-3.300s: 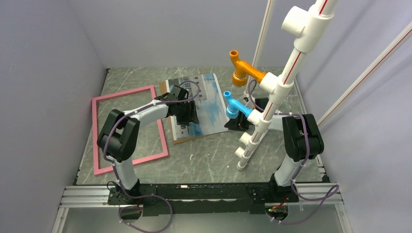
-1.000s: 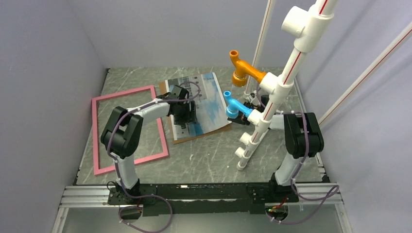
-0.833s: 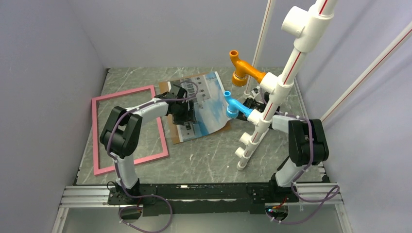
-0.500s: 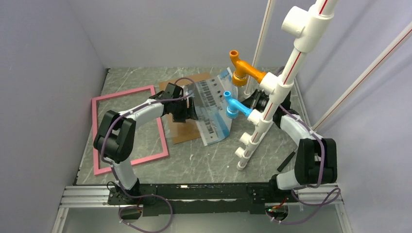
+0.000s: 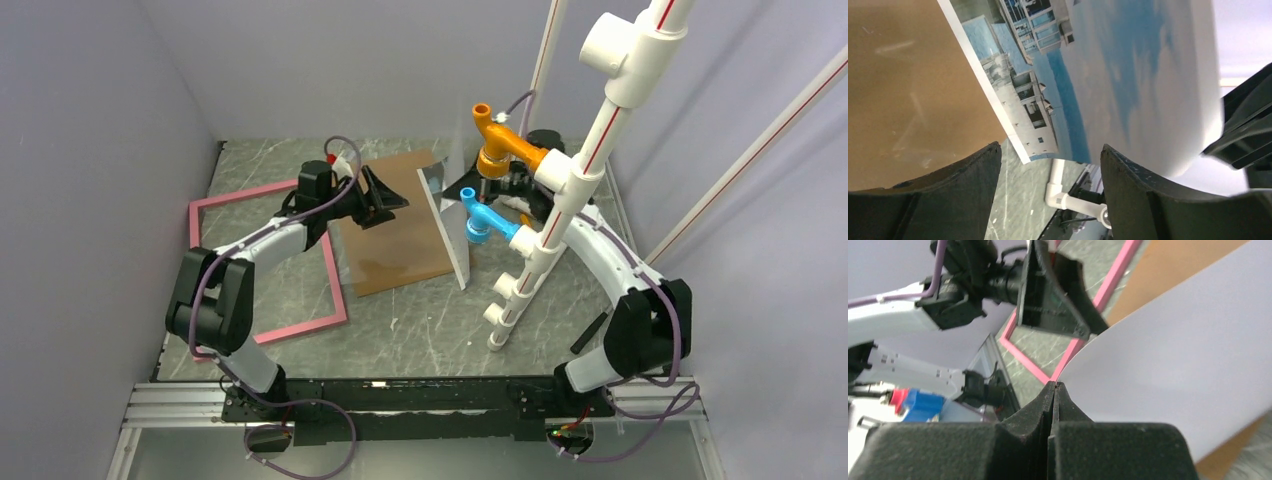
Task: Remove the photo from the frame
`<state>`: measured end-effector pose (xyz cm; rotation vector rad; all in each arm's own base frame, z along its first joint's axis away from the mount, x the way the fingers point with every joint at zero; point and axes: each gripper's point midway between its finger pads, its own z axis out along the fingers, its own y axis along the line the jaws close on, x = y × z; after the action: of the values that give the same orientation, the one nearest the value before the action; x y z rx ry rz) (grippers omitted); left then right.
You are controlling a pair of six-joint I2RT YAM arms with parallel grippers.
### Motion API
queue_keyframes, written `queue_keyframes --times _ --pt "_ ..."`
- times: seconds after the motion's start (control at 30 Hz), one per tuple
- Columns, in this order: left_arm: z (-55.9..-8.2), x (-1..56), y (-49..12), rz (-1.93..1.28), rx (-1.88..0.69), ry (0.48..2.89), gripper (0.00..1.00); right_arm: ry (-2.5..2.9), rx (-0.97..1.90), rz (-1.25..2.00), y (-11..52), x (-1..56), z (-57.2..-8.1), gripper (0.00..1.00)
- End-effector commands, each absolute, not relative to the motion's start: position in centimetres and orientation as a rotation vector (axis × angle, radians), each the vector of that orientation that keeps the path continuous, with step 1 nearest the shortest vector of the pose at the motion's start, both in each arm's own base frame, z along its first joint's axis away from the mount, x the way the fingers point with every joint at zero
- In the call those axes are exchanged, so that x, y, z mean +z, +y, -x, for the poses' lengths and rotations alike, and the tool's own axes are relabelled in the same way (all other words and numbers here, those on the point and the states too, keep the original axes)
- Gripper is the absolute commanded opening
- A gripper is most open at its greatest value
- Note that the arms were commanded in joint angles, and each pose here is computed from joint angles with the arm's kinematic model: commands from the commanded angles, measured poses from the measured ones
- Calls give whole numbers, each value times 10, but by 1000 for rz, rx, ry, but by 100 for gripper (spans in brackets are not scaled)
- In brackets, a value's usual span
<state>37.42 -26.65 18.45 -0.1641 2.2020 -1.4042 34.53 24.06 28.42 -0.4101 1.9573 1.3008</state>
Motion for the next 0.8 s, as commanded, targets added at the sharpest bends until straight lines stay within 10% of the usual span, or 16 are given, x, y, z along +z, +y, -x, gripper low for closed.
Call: queue_keyframes --times 0.0,0.4,0.77 --pt "-375 237 -251 175 -1581 1966 78 1903 1391 609 273 284 -329 0" --pt "-400 245 -233 235 -1435 1992 98 1963 1531 750 320 247 -310 0" --pt "-429 223 -280 147 -1255 2202 85 1975 1536 748 326 243 -304 0"
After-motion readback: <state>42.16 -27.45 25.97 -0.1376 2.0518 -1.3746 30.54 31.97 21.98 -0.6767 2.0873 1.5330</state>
